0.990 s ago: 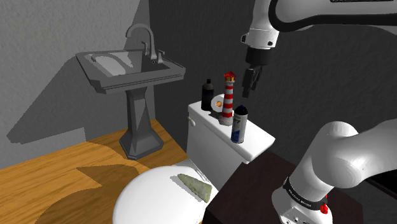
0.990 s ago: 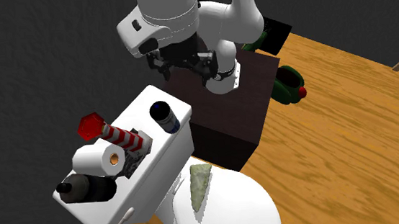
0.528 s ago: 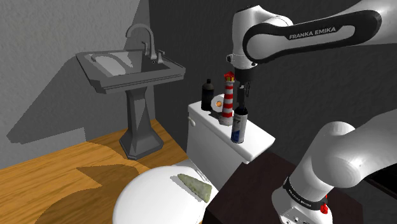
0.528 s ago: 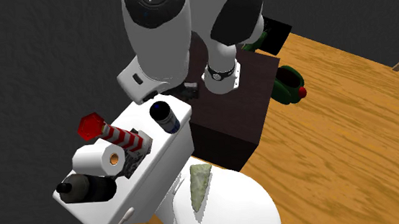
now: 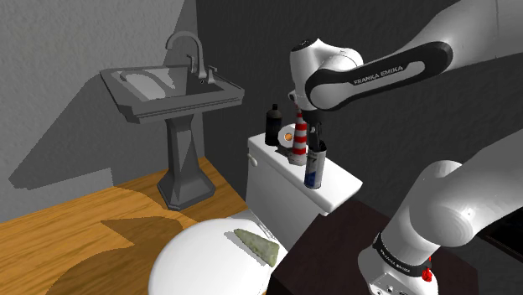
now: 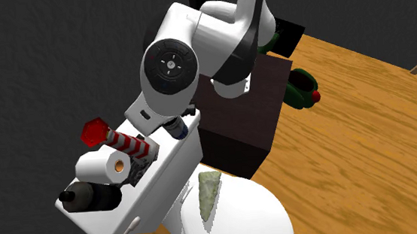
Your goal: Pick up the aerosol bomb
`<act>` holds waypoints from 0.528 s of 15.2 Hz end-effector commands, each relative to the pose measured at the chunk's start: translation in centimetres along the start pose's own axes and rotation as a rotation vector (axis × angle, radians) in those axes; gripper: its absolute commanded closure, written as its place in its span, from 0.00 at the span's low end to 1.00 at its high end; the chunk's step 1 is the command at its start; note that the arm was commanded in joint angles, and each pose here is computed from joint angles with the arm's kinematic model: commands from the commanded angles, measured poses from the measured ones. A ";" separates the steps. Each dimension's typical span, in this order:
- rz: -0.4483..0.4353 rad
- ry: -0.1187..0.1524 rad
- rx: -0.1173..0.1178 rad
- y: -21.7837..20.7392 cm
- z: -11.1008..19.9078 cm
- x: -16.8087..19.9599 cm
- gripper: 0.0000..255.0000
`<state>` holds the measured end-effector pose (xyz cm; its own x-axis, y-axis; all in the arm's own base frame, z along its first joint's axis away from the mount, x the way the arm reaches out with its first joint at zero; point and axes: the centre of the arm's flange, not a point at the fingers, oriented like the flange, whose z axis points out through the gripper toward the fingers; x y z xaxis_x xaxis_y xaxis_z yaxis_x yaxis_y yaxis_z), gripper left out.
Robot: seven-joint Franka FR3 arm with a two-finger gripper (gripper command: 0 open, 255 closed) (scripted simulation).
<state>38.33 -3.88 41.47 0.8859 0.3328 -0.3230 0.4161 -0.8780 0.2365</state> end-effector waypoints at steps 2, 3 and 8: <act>-0.001 0.000 -0.002 -0.4 1.5 0.6 0.00; -0.001 0.000 -0.002 -0.6 2.3 0.8 0.00; -0.001 0.000 -0.002 -0.7 2.3 0.8 1.00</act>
<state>38.31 -3.78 39.13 0.8860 0.3341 -0.3215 0.4173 -0.8769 0.2387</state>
